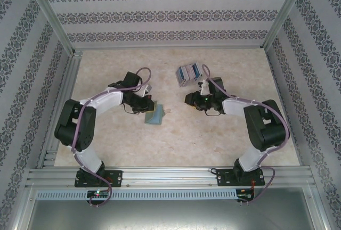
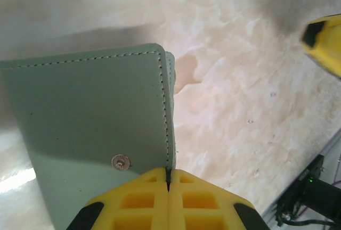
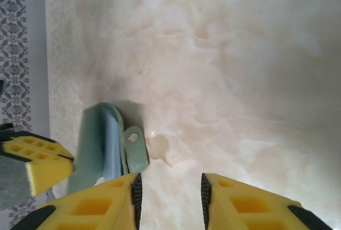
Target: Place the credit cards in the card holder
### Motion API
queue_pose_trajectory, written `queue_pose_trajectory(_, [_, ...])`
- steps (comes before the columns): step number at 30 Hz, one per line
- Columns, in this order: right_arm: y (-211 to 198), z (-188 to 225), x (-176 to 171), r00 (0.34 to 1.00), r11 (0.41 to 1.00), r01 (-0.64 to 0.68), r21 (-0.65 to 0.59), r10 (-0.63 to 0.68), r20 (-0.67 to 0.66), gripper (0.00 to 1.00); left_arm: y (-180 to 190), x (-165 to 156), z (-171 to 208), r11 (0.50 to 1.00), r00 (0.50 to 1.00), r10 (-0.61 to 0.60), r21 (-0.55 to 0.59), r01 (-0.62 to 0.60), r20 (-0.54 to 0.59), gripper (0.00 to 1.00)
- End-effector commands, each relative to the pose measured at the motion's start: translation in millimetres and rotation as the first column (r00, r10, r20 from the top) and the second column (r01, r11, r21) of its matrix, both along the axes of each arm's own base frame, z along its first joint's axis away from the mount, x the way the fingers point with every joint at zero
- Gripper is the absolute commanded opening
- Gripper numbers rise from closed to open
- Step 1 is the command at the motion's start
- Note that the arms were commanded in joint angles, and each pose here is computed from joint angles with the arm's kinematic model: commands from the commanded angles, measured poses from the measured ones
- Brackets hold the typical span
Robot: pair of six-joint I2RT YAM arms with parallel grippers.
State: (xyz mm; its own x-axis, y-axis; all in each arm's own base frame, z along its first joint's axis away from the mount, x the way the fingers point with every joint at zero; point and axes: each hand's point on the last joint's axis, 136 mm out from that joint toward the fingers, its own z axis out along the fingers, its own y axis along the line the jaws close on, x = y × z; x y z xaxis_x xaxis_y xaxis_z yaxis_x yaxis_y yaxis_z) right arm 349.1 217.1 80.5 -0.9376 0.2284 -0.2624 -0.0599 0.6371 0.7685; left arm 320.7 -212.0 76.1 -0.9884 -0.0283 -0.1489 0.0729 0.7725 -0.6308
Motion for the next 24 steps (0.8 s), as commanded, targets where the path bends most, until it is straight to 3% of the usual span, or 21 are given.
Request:
queue_pose_trajectory(1, [15.7, 18.1, -12.4, 0.994, 0.992, -0.094, -0.089, 0.099, 0.055, 0.37, -1.4, 19.0, 18.1, 0.994, 0.988, 0.097, -0.065, -0.089, 0.121, 0.0])
queue_pose_trajectory(6, [69.7, 36.0, -27.0, 0.972, 0.975, -0.222, -0.028, 0.224, 0.074, 0.37, -9.5, 24.6, 37.7, 0.976, 0.972, 0.152, -0.183, -0.119, 0.177, 0.0])
queue_pose_trajectory(11, [86.9, 19.8, -24.6, 0.974, 0.974, -0.22, -0.043, 0.222, 0.04, 0.36, -21.5, 29.6, 58.0, 0.937, 0.962, 0.187, -0.33, -0.115, 0.197, 0.0])
queue_pose_trajectory(16, [72.0, 8.6, -15.1, 0.987, 0.981, -0.151, -0.124, 0.158, 0.043, 0.35, -16.9, 30.5, 46.0, 0.914, 0.961, 0.235, -0.37, -0.166, 0.149, 0.0])
queue_pose_trajectory(24, [73.5, -18.6, -20.7, 0.984, 0.974, -0.177, -0.142, 0.174, -0.034, 0.35, -8.0, 22.6, 18.2, 0.901, 0.951, 0.296, -0.359, -0.244, 0.095, 0.0])
